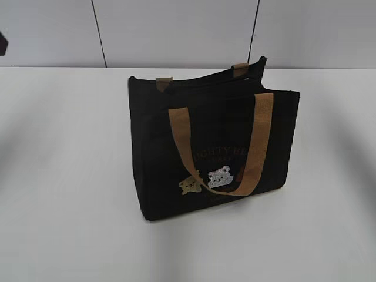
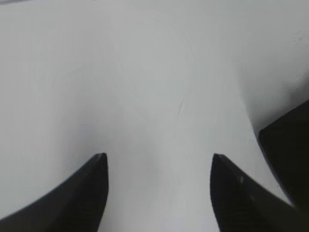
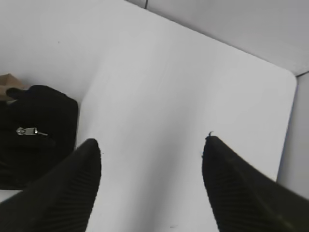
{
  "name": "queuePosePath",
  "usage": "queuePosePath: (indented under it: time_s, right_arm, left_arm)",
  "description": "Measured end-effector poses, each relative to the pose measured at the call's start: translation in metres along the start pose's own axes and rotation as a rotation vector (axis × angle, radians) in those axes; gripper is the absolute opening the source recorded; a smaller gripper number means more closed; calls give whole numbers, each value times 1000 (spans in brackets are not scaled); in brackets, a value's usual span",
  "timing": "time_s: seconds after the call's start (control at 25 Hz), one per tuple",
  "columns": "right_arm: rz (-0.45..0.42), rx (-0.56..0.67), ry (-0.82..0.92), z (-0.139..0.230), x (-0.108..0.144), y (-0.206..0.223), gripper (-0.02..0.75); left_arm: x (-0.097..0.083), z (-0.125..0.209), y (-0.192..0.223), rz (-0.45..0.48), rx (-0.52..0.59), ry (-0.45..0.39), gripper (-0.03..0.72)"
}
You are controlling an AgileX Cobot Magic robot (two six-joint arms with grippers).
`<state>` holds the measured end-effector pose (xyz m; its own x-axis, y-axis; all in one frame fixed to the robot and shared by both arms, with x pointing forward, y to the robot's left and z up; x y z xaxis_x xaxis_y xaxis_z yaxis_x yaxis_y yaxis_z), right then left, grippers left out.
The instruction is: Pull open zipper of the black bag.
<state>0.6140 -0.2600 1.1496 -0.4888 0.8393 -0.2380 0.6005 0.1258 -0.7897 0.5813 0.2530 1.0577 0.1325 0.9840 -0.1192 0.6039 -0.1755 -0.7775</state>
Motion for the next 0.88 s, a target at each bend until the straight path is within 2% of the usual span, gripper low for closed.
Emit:
queuePosePath:
  time_s: [0.12, 0.28, 0.4, 0.6, 0.68, 0.88]
  right_arm:
    - [62, -36, 55, 8, -16, -28, 500]
    - [90, -41, 99, 29, -14, -51, 500]
    - [60, -19, 115, 55, 7, -60, 500]
    - [-3, 37, 138, 114, 51, -62, 500]
    - [-3, 28, 145, 134, 66, -64, 500]
    - [27, -22, 150, 189, 102, -65, 500]
  left_arm:
    - [17, 15, -16, -50, 73, -103, 493]
    - [32, 30, -44, -111, 118, -141, 493]
    - [35, 41, -65, -141, 94, -133, 493]
    - [28, 78, -93, -143, 45, -130, 493]
    - [26, 95, -101, -143, 17, -127, 493]
    - [14, 131, -126, -109, -143, -132, 493]
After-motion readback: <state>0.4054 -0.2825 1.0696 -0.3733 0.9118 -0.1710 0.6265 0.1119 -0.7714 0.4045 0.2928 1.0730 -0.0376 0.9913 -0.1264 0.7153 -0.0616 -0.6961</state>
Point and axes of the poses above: a point on each arm's last joint axis where the gripper is mounted, y pointing out along that axis toward the gripper, x along the wrist's bending axis when the last joint is at zero, z = x × y, the point moved 7 cm from there along y, pointing out along that axis toward the gripper, and after that the axes turned 9 degrees about -y, right-handed, at the moved point
